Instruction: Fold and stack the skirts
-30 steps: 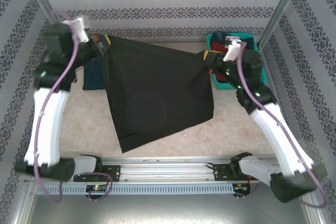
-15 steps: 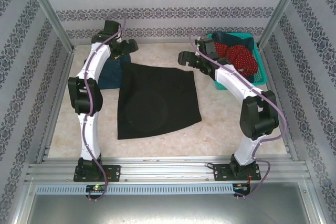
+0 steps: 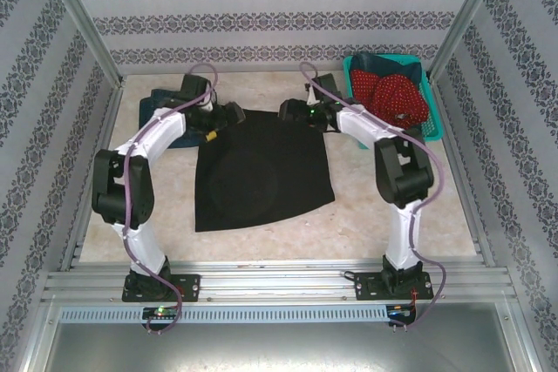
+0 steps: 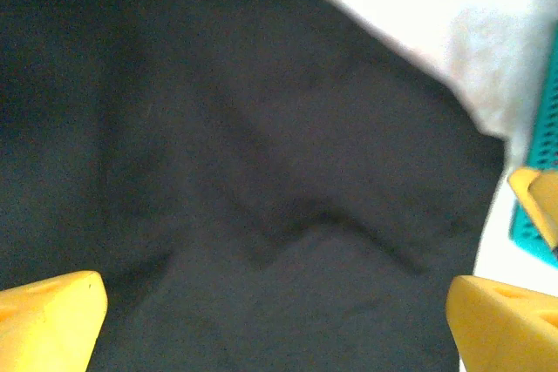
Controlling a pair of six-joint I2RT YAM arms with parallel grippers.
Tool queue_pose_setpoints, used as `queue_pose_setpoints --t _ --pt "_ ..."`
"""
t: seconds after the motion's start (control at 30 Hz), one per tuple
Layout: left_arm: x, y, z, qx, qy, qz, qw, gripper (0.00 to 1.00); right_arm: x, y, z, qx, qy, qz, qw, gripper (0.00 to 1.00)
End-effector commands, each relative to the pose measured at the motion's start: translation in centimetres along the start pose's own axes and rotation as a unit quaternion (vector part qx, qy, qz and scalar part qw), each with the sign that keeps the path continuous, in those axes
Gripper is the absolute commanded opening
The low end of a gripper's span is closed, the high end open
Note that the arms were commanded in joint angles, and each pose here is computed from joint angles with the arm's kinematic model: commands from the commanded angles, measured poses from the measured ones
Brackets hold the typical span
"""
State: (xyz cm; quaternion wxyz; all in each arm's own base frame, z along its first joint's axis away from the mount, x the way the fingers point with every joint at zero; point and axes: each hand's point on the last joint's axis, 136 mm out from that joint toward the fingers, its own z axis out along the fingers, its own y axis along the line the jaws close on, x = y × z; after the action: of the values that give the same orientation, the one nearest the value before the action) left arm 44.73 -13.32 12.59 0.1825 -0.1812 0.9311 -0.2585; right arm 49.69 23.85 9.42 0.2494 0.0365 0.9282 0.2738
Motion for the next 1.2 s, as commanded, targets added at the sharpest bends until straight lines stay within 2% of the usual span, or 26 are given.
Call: queue_pose_setpoints --t 0.0,0.13,0.2,0.3,0.43,0.53,0.67,0.83,0.97,1.1,1.17 --pt "-1.3 -2.1 1.6 0.051 -0.004 0.000 0.999 1.00 0.1 0.8 1.7 0.002 0.011 0.026 1.000 0.98" --pt "-4.1 -3.3 3.1 0.056 -0.022 0.026 0.998 1.00 -1.0 -1.3 3.8 0.043 -0.008 0.044 0.998 0.98" --pt "-5.5 -1.4 5.2 0.011 -0.030 0.015 0.999 1.00 -1.1 -2.7 5.2 0.055 -0.004 0.064 0.996 0.98" --pt "-6.6 2.4 9.3 -0.051 -0.004 -0.018 0.999 1.00 -1.6 -4.4 6.9 0.069 -0.001 0.101 0.992 0.98" --pt "-8.2 3.3 11.7 -0.080 0.004 -0.017 0.997 1.00 -3.6 -6.3 7.0 0.077 -0.016 0.142 0.987 0.98" --pt "-9.5 1.7 12.4 -0.072 -0.005 0.010 0.997 1.00 -5.6 -6.8 6.7 0.060 -0.031 0.151 0.986 0.98" --pt "-11.8 1.2 14.0 -0.077 -0.014 0.042 0.996 1.00 -7.4 -3.9 6.2 -0.004 -0.023 0.107 0.994 0.98" --pt "-10.9 -0.6 17.0 -0.015 0.013 0.040 0.999 1.00 -7.9 -2.7 2.6 0.029 -0.050 0.053 0.997 0.98" --pt "-11.3 -3.7 16.9 0.037 0.002 0.062 0.997 1.00 -7.6 -0.6 -2.0 0.008 -0.065 0.019 0.998 0.98" --pt "-12.4 -8.1 14.9 0.116 -0.017 0.079 0.990 1.00 -3.8 0.1 -6.3 0.022 -0.062 -0.010 0.998 0.98" --pt "-12.0 -9.6 14.6 0.133 -0.019 0.090 0.987 1.00 -1.3 -0.7 -7.5 0.034 -0.050 -0.003 0.998 0.98"
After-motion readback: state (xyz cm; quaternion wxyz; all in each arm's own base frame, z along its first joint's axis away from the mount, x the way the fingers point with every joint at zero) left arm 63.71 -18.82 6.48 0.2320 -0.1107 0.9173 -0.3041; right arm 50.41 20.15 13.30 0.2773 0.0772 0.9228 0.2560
